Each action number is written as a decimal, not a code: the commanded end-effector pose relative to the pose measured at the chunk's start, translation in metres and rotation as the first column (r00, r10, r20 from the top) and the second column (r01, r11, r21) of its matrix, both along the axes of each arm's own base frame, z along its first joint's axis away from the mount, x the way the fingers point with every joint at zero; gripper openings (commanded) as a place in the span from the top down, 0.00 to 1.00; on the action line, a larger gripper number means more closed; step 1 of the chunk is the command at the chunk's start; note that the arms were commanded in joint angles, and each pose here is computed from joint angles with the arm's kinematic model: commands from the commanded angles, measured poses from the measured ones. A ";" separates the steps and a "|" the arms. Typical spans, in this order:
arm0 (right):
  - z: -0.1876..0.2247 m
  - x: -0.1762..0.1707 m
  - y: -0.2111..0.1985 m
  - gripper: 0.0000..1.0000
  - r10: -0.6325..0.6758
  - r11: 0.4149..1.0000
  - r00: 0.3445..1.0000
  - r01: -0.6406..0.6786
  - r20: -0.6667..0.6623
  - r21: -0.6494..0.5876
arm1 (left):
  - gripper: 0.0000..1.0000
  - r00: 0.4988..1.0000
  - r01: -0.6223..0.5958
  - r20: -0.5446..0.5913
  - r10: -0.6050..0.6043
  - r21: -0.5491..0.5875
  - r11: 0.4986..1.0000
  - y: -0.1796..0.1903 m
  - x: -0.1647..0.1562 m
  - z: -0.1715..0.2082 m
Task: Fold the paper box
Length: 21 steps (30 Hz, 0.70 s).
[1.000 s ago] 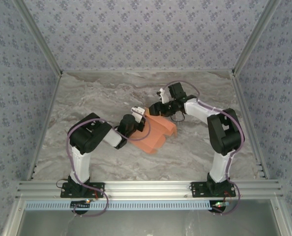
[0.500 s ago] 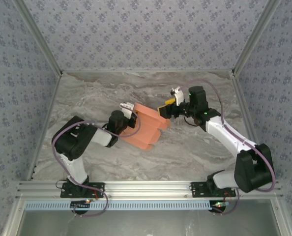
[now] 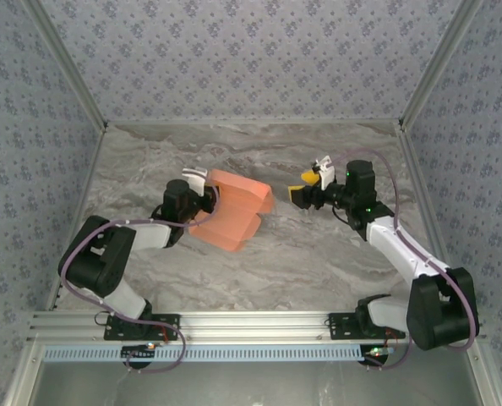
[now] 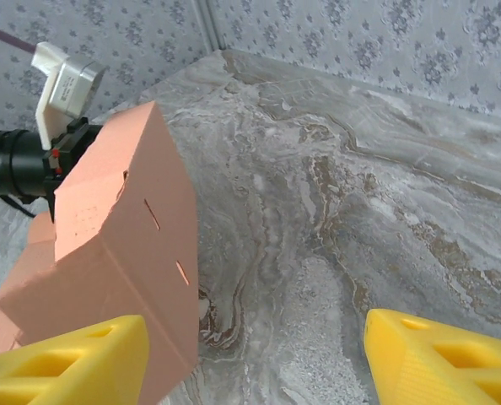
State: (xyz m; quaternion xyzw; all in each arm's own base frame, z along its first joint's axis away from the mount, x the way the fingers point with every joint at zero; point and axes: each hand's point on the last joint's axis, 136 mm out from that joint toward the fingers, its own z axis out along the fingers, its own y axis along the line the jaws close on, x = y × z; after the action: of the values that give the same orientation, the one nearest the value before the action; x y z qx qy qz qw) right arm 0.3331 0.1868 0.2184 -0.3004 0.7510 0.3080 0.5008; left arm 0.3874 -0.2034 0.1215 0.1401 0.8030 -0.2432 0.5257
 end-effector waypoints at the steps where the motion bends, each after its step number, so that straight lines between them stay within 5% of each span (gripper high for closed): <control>1: 0.005 -0.009 0.003 0.29 0.048 0.998 0.997 -0.046 0.067 -0.031 | 0.99 0.998 0.063 -0.015 -0.063 -0.035 0.997 -0.004 -0.009 0.009; 7: 0.003 -0.010 0.002 0.29 0.083 0.996 0.993 -0.079 0.087 -0.047 | 0.99 0.994 0.111 -0.013 -0.111 -0.036 0.993 -0.007 -0.013 0.014; 14: -0.012 -0.059 0.056 0.33 0.392 0.919 0.902 -0.375 0.182 -0.119 | 1.00 0.979 0.196 -0.028 -0.200 -0.113 0.974 -0.020 -0.020 0.029; 21: -0.006 -0.064 0.083 0.33 0.403 0.914 0.875 -0.369 0.269 -0.170 | 1.00 0.976 0.213 -0.019 -0.219 -0.172 0.962 -0.024 -0.024 0.043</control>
State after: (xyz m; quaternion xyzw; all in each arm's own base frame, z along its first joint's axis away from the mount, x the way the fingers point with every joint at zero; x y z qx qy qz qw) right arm 0.2640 0.2629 0.2046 -0.5035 0.6319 0.3347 0.4849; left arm 0.3615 -0.2217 0.1303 0.1741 0.7977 -0.3381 0.4681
